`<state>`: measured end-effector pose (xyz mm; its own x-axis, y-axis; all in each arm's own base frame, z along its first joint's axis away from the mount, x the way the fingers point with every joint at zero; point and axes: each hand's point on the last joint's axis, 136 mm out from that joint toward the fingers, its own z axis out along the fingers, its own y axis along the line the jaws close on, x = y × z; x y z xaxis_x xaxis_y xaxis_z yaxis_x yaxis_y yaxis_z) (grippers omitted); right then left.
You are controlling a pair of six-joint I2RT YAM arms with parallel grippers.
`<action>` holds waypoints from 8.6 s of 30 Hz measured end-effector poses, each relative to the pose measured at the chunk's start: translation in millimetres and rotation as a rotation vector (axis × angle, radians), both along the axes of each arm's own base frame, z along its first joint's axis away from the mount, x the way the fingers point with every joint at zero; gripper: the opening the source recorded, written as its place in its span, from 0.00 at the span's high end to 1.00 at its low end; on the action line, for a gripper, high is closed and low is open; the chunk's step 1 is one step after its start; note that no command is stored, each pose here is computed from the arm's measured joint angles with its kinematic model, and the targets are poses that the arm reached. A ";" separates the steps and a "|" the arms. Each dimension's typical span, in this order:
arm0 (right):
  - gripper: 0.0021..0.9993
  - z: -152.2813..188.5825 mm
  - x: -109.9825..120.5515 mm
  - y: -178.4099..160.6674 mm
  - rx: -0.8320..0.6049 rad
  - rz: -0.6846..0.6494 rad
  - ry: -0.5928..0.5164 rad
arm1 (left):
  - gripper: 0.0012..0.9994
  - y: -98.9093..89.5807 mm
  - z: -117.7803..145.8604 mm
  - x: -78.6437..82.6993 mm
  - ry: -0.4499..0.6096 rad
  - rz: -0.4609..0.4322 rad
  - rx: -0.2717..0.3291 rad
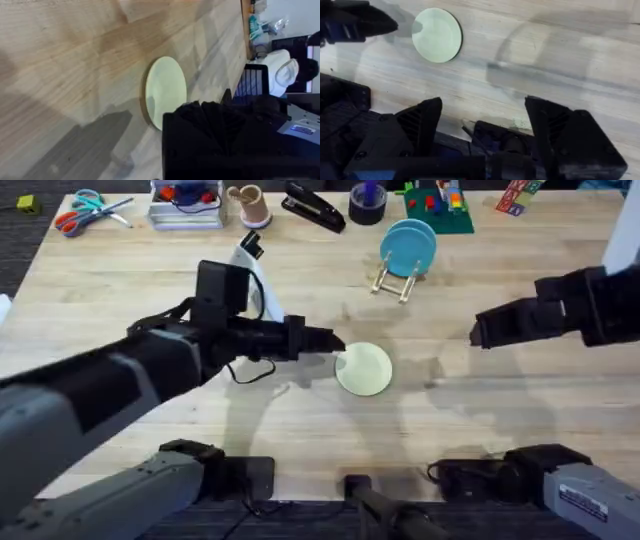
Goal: Pick up the plates from the table one by one and place each into a slot on the dish rack.
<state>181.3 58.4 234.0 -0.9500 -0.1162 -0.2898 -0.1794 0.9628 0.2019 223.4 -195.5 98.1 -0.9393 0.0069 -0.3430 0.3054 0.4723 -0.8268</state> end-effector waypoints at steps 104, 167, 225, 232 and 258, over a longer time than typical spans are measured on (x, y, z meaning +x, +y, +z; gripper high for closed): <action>0.01 -142.4 43.5 85.2 0.499 0.105 0.171 | 0.96 -21.8 -65.0 -13.0 0.314 -0.040 0.002; 0.97 -177.7 57.8 130.0 0.580 0.201 0.231 | 0.96 -22.3 -65.3 -12.1 0.330 -0.031 0.012; 0.97 76.8 110.1 43.6 -0.122 0.389 -0.378 | 0.94 77.8 158.9 70.5 -0.439 0.111 0.798; 0.97 76.1 111.6 40.9 -0.185 0.489 -0.404 | 0.04 78.5 161.1 72.0 -0.451 0.112 0.803; 0.97 73.0 203.0 59.6 -0.361 0.765 -0.649 | 0.00 78.4 161.1 72.0 -0.453 0.110 0.804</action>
